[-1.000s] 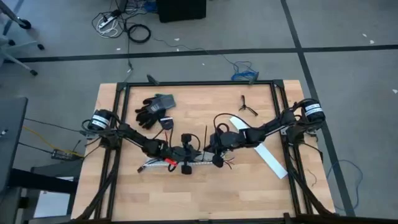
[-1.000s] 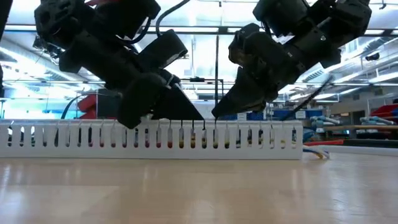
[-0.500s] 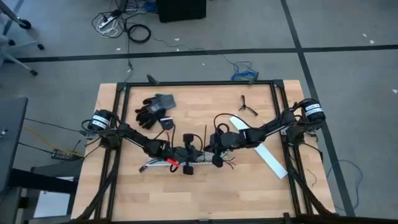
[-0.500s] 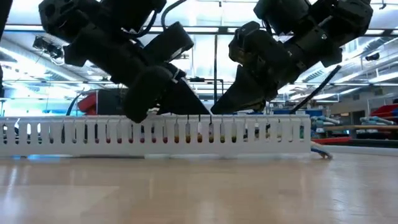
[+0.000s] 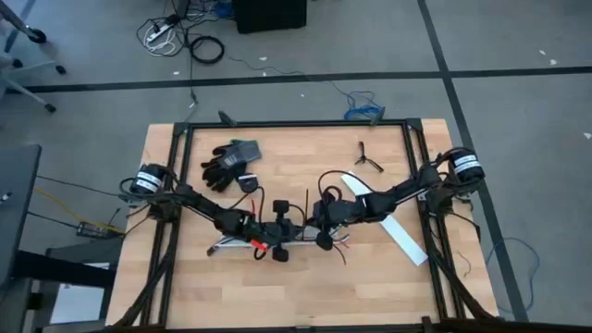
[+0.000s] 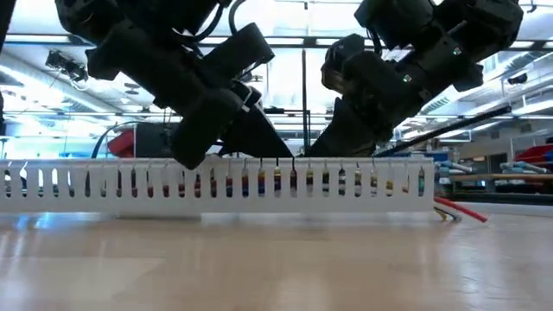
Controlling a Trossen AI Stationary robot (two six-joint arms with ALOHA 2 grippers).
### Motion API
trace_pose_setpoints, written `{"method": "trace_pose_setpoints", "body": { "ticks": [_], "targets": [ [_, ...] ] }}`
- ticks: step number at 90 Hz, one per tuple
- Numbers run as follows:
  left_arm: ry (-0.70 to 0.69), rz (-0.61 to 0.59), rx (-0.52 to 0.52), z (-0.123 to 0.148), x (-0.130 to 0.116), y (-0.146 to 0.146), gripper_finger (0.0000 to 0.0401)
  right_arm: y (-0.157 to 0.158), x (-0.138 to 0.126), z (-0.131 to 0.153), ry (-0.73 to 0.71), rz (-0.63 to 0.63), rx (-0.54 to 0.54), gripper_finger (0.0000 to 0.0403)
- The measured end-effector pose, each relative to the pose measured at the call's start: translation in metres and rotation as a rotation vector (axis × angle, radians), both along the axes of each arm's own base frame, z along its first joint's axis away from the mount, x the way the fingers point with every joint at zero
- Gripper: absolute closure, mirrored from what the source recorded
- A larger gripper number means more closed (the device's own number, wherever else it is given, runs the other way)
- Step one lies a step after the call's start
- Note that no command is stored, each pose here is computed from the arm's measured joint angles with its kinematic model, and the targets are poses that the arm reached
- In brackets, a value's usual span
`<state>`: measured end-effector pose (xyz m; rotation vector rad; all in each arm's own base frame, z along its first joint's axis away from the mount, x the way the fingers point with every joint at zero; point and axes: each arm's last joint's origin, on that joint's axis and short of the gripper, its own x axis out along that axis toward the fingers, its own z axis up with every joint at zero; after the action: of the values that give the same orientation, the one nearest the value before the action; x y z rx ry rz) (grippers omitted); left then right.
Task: Ziptie cables
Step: Put the zip tied cable wires into the white cable duct
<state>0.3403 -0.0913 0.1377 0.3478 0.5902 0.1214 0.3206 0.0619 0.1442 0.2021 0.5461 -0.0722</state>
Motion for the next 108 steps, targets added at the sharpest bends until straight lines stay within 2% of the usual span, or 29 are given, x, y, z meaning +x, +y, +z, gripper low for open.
{"method": "trace_pose_setpoints", "body": {
  "ticks": [52,72,89,108],
  "targets": [
    [0.010,0.033,0.008,-0.0012,-0.0009,0.0020,0.0401,0.0090,-0.0018,0.0001,0.001,0.017,0.034,0.0402],
    [0.010,0.033,0.013,-0.0010,-0.0008,0.0021,0.0401,0.0089,-0.0015,0.0007,-0.010,-0.001,0.003,0.0402],
    [0.007,0.040,0.011,-0.0004,-0.0009,0.0024,0.0401,0.0072,0.0023,0.0066,-0.081,0.021,-0.018,0.0402],
    [0.011,0.039,0.009,-0.0007,-0.0012,0.0023,0.0401,0.0041,0.0019,0.0047,-0.059,0.016,-0.026,0.0403]
  ]
}}
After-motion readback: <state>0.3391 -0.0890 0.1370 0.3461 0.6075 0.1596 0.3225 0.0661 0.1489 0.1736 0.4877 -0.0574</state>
